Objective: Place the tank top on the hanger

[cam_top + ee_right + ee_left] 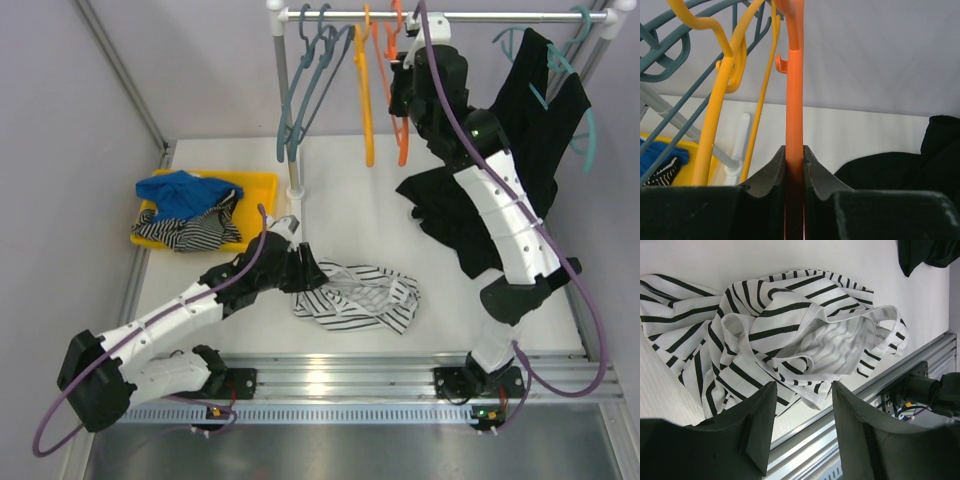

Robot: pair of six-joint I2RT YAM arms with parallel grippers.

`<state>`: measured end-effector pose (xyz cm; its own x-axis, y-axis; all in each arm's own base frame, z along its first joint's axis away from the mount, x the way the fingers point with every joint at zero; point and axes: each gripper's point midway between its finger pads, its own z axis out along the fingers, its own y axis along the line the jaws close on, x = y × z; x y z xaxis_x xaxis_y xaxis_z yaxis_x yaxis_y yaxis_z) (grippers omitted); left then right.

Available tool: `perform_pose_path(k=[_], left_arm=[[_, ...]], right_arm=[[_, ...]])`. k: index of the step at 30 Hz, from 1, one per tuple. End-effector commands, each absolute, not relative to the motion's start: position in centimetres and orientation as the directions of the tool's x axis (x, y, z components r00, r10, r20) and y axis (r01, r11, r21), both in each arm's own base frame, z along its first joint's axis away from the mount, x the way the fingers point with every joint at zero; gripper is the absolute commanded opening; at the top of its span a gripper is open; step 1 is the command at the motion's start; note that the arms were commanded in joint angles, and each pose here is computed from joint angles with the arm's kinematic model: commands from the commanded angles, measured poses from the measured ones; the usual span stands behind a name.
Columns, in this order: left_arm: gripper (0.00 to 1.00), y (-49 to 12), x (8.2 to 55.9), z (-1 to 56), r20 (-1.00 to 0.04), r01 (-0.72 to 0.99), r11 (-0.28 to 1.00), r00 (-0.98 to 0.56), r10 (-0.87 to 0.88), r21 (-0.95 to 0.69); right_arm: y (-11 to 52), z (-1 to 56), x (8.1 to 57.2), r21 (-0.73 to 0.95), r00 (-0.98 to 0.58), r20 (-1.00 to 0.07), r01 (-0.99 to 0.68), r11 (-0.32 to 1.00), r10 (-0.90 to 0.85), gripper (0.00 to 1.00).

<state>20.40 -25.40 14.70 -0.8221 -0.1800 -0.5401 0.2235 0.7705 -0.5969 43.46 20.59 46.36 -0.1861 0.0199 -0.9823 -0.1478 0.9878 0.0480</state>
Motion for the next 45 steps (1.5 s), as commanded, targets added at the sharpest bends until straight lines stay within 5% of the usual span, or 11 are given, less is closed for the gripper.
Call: perform_pose_path(k=[1, 28, 45], left_arm=[[0.53, -25.9, 21.0, 15.5, -0.563, 0.251, 0.756, -0.806, -0.183, -0.605], [0.54, -26.2, 21.1, 14.5, -0.547, 0.243, 0.762, -0.82, -0.169, -0.6], [0.45, -26.9, 18.0, 13.2, -0.464, 0.227, 0.752, -0.878, -0.117, -0.618]], right_arm=[[18.1, 52.5, 41.8, 0.103, -0.017, -0.995, -0.111, 0.989, 0.102, 0.0], [15.0, 51.1, 35.8, 0.199, -0.015, -0.98, -0.137, 0.97, 0.199, 0.0], [14.4, 32.2, 17.8, 0.389, -0.504, -0.851, -0.413, 0.824, 0.149, 0.0]])
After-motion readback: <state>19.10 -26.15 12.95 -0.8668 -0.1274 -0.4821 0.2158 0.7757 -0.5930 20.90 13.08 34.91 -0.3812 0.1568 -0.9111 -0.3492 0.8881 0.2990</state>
